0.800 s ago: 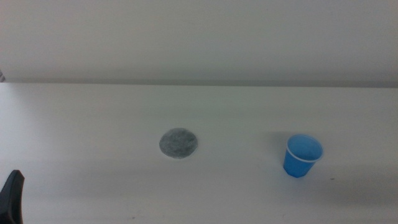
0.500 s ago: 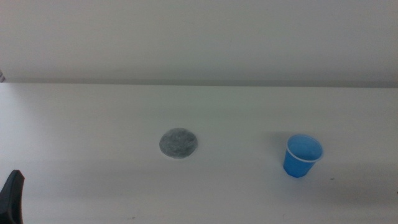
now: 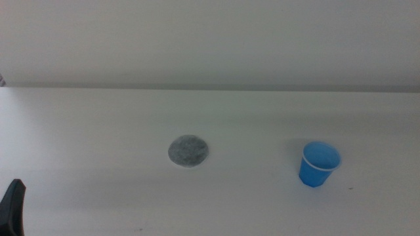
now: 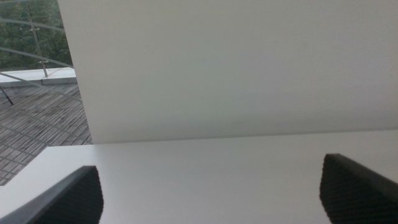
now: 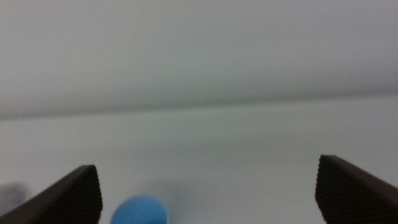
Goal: Place an empty cup on a cup mat.
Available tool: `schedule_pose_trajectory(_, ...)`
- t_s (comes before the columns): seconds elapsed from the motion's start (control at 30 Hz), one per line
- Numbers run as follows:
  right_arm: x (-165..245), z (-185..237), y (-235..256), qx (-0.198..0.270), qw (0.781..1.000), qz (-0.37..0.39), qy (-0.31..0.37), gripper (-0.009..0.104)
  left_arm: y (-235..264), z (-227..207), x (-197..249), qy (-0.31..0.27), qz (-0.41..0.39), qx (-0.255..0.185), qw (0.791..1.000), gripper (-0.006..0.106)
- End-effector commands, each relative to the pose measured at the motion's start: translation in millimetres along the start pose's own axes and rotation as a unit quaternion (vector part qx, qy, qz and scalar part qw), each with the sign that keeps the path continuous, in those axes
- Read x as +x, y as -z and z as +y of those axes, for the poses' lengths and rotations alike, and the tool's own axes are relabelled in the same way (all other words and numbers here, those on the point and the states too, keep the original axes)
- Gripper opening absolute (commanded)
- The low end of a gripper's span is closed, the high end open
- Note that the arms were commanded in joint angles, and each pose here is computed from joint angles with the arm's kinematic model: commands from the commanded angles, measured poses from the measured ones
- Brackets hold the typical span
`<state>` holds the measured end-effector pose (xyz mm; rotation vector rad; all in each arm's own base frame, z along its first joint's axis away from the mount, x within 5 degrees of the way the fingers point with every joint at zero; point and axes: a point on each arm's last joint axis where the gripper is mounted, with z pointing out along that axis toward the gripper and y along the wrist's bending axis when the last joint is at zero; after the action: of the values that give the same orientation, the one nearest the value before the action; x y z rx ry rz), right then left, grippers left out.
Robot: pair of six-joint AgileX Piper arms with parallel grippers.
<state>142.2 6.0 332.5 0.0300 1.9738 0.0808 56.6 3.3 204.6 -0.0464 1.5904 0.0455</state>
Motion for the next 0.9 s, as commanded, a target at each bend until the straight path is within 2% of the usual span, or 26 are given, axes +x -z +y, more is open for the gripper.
schedule_pose_trajectory(0.0,-13,4,-16,-0.005,0.997,0.077,-0.025,0.091,1,0,11,0.0,-0.005,0.004,1.0,0.094)
schedule_pose_trajectory(0.13,-34,16,-42,-0.021,0.982,0.184,-0.03,0.091,1,0,11,0.0,-0.005,0.004,1.0,0.094)
schedule_pose_trajectory(0.27,-42,21,-61,-0.018,0.952,0.305,-0.03,0.091,1,0,11,0.0,-0.005,0.004,1.0,0.094)
schedule_pose_trajectory(0.37,-37,22,-75,-0.014,0.935,0.353,-0.03,0.091,1,0,11,0.0,-0.005,0.004,1.0,0.094)
schedule_pose_trajectory(0.87,2,25,-154,0.01,0.905,0.421,-0.057,0.091,1,0,11,0.0,-0.005,0.004,1.0,0.094)
